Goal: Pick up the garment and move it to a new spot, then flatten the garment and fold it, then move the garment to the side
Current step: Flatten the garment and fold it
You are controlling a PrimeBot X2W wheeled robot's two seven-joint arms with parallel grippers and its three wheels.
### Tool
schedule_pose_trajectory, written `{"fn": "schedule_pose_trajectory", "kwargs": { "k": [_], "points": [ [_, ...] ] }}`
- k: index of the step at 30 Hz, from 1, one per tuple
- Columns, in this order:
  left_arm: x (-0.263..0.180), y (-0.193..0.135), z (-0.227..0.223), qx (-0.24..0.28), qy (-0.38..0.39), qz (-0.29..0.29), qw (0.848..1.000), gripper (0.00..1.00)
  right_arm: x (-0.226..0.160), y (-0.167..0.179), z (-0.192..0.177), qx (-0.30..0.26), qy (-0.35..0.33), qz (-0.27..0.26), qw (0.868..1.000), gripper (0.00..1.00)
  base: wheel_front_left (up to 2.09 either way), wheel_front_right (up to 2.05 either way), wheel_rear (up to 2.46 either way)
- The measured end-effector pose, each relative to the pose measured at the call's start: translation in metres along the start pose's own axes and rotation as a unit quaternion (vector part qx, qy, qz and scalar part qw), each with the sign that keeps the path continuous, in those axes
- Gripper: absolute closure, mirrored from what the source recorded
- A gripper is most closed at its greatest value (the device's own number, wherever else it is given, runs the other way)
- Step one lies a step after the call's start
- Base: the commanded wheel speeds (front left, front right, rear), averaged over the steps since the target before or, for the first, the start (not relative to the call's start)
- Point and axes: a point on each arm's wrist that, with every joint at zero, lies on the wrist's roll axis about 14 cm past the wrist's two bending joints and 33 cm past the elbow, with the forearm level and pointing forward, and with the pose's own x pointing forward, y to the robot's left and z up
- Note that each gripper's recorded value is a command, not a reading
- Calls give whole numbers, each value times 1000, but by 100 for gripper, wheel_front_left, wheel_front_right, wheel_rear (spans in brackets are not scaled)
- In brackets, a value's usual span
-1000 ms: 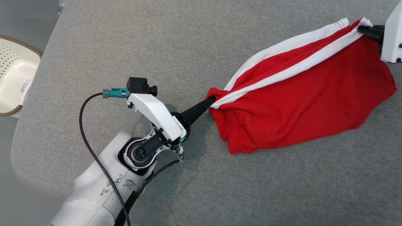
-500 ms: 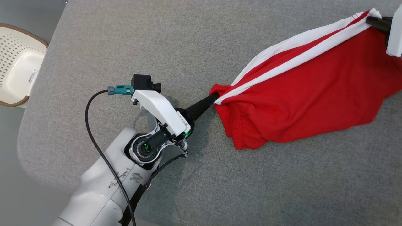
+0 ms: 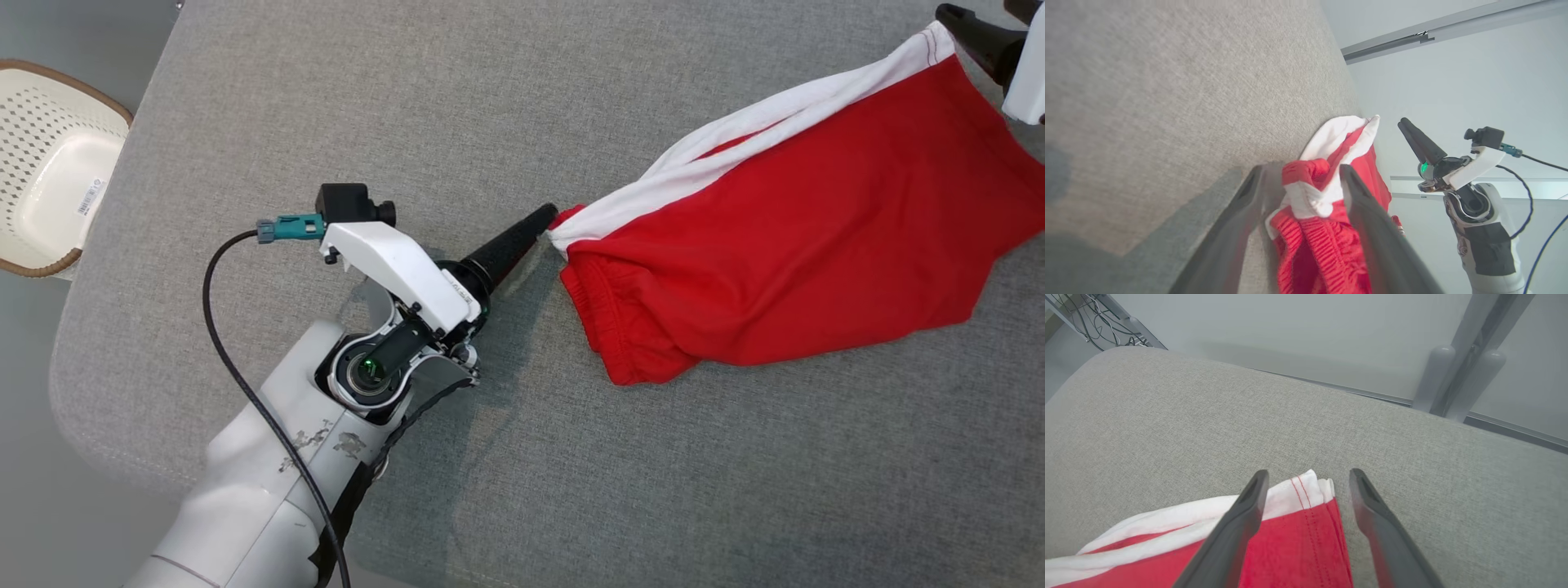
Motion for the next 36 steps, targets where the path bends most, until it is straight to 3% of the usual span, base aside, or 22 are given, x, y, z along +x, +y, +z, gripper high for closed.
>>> {"fn": "schedule_pose_trajectory", "kwargs": {
  "k": [11, 16, 25, 32, 36],
  "points": [
    [-5, 4, 21, -7, -58, 12, 998, 0, -13, 12, 15, -19, -74, 6, 997, 0, 0, 0, 0],
    [-8, -6, 34, 18, -99, -2, 995, 0, -15, 47, -8, -21, -64, 59, 996, 0, 0, 0, 0],
    [-27, -5, 35, 79, -162, -2, 984, 0, -23, 73, -46, -19, -22, 100, 995, 0, 0, 0, 0],
    [-47, 5, 32, 66, -203, 4, 977, 0, -13, 96, -58, -19, 1, 125, 992, 0, 0, 0, 0],
    [-62, 13, 32, 33, -228, 9, 973, 0, -4, 104, -64, -37, 14, 124, 992, 0, 0, 0, 0]
  ]
}}
